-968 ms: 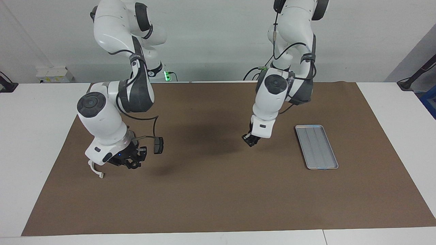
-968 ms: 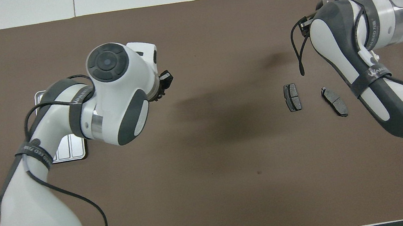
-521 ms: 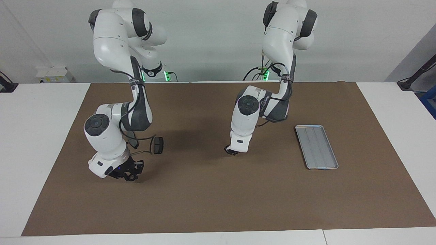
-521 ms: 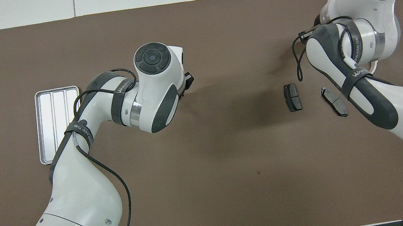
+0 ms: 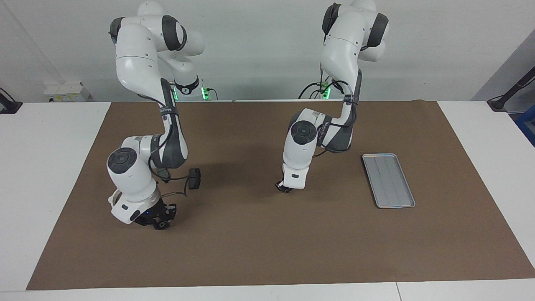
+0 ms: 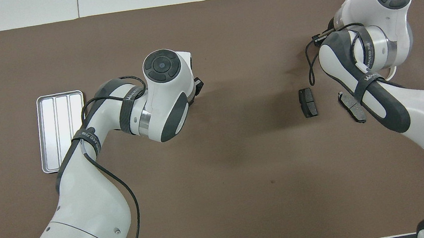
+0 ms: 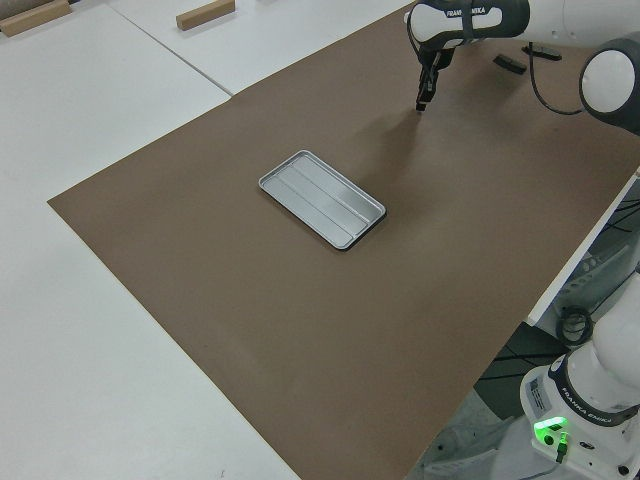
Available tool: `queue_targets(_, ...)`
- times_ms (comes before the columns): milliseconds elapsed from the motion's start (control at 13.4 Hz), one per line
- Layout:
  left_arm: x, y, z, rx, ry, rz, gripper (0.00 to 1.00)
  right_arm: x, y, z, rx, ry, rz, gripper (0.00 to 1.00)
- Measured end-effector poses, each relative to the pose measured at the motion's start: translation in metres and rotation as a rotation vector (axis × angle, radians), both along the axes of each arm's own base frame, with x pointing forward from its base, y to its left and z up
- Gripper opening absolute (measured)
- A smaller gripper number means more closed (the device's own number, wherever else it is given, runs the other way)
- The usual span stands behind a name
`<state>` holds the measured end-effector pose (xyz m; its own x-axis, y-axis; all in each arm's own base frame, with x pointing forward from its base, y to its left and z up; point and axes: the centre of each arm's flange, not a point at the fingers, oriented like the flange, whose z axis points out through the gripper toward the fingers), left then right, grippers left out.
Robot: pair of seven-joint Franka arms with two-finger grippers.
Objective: Place bearing gear from tray to pile
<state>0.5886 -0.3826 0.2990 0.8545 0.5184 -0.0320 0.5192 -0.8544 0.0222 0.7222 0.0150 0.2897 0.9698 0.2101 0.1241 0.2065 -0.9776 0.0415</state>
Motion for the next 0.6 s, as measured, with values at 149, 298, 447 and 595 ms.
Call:
queue_targets(149, 0.0, 0.0, -0.001, -0.001, -0.003, 0.002, 0.24, 0.0, 0.002, 0.0, 0.001, 0.0, 0.003, 0.39)
queue_targets(298, 0.0, 0.0, -0.001, -0.002, -0.003, 0.008, 0.29, 0.0, 0.006, 0.001, 0.002, -0.001, 0.008, 0.46)
queue_targets(447, 0.002, 0.003, 0.001, -0.001, -0.008, 0.021, 0.51, -0.001, 0.011, 0.005, 0.002, 0.009, 0.015, 0.67)
queue_targets(595, 0.015, 0.021, 0.023, 0.003, -0.038, 0.051, 0.74, -0.005, 0.022, 0.022, 0.002, 0.034, 0.014, 0.93)
